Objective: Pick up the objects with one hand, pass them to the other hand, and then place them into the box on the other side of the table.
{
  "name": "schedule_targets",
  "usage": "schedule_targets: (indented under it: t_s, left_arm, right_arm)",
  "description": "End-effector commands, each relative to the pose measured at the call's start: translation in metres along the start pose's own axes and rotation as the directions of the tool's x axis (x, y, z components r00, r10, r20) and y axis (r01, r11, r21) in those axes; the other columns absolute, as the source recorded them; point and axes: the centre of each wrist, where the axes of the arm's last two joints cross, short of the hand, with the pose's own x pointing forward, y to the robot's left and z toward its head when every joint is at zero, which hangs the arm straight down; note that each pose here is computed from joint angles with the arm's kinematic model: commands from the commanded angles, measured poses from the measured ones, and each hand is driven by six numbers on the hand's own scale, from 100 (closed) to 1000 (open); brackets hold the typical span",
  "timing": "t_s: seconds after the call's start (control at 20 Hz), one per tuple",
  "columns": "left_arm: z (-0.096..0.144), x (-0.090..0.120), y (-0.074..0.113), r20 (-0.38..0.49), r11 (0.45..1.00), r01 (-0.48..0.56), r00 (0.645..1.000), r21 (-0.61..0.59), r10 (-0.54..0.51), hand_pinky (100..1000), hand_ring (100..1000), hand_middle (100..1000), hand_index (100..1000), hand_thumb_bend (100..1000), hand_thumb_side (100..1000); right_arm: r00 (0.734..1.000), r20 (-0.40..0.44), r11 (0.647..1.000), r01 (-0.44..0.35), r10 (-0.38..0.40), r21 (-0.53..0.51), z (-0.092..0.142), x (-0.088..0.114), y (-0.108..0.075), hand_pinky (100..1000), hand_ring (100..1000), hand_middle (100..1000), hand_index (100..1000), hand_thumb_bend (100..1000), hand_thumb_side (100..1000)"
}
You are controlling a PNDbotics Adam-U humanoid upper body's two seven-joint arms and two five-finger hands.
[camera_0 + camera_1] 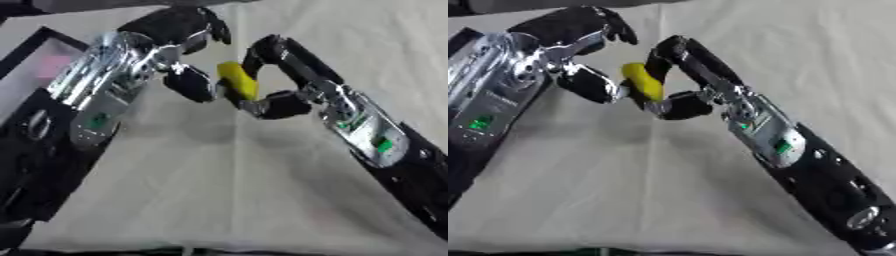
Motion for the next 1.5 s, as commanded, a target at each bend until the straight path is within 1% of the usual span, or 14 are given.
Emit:
schedule_targets:
  t_s: [0.05,0.45,0.65,0.75,0.8,0.85,0.9,0.95,1.0,1.05,1.15,1.2,1.25,1.5]
  left_arm:
    - [0.0046,0.0039,0.0107,0.047,1.000,0.016,0.999,-0.025,-0.015,820,794,759,830,357,299]
    - [0.0090,0.0059,0.0140,0.106,0.996,-0.033,0.993,-0.088,0.042,828,784,735,802,263,100]
    - [0.0080,0.0057,0.0125,0.129,0.992,-0.065,0.989,-0.109,0.079,824,772,714,781,193,100]
    - [0.0081,0.0058,0.0126,0.130,0.992,-0.074,0.988,-0.103,0.087,814,758,686,757,151,100]
    - [0.0081,0.0060,0.0125,0.128,0.992,-0.076,0.988,-0.096,0.088,806,746,658,739,134,100]
    - [0.0080,0.0062,0.0124,0.126,0.993,-0.077,0.988,-0.088,0.088,800,738,639,729,129,104]
    - [0.0077,0.0065,0.0119,0.123,0.994,-0.077,0.989,-0.081,0.087,800,738,639,729,129,104]
    - [0.0074,0.0066,0.0116,0.119,0.994,-0.076,0.989,-0.073,0.084,779,703,589,687,114,138]
    - [0.0068,0.0066,0.0108,0.116,0.995,-0.075,0.990,-0.067,0.082,775,696,581,679,110,151]
    - [0.0062,0.0066,0.0099,0.112,0.995,-0.073,0.990,-0.064,0.080,762,672,545,639,100,176]
    - [0.0056,0.0070,0.0091,0.109,0.996,-0.062,0.992,-0.059,0.068,750,658,520,591,109,137]
    - [0.0056,0.0073,0.0089,0.109,0.997,-0.053,0.992,-0.055,0.059,749,656,518,585,110,132]
    - [0.0056,0.0077,0.0089,0.110,0.998,-0.041,0.993,-0.053,0.047,736,639,495,542,126,100]
    - [0.0055,0.0082,0.0084,0.103,0.998,-0.004,0.995,-0.055,0.010,713,609,459,506,129,100]
  right_arm:
    - [0.999,0.044,1.000,-0.021,0.021,-0.022,-0.0047,0.0129,-0.0046,550,437,380,476,335,100]
    - [0.999,0.032,0.999,-0.025,0.026,-0.029,-0.0054,0.0137,-0.0040,547,436,378,473,337,100]
    - [0.999,0.030,0.999,-0.027,0.028,-0.025,-0.0060,0.0129,-0.0029,545,436,377,473,338,100]
    - [0.999,0.030,0.999,-0.027,0.027,-0.022,-0.0061,0.0128,-0.0025,544,435,377,472,343,100]
    - [0.999,0.030,0.999,-0.026,0.027,-0.021,-0.0061,0.0127,-0.0024,543,435,376,472,338,100]
    - [0.999,0.030,0.999,-0.026,0.026,-0.020,-0.0061,0.0127,-0.0022,543,435,376,471,338,100]
    - [0.999,0.030,0.999,-0.025,0.026,-0.020,-0.0061,0.0127,-0.0021,543,435,376,471,338,100]
    - [0.999,0.030,1.000,-0.025,0.026,-0.019,-0.0060,0.0126,-0.0019,542,435,376,471,339,100]
    - [0.999,0.031,1.000,-0.025,0.025,-0.018,-0.0060,0.0125,-0.0018,542,435,376,471,339,100]
    - [0.999,0.030,1.000,-0.025,0.025,-0.017,-0.0059,0.0124,-0.0016,541,435,376,471,345,100]
    - [0.999,0.029,1.000,-0.024,0.025,-0.015,-0.0058,0.0120,-0.0012,540,434,376,471,340,100]
    - [0.999,0.029,1.000,-0.024,0.024,-0.015,-0.0058,0.0118,-0.0012,540,434,376,471,340,100]
    - [0.999,0.027,1.000,-0.023,0.024,-0.014,-0.0057,0.0116,-0.0010,539,434,377,472,341,100]
    - [0.999,0.024,1.000,-0.025,0.025,-0.011,-0.0054,0.0112,-0.0004,539,435,379,474,342,100]
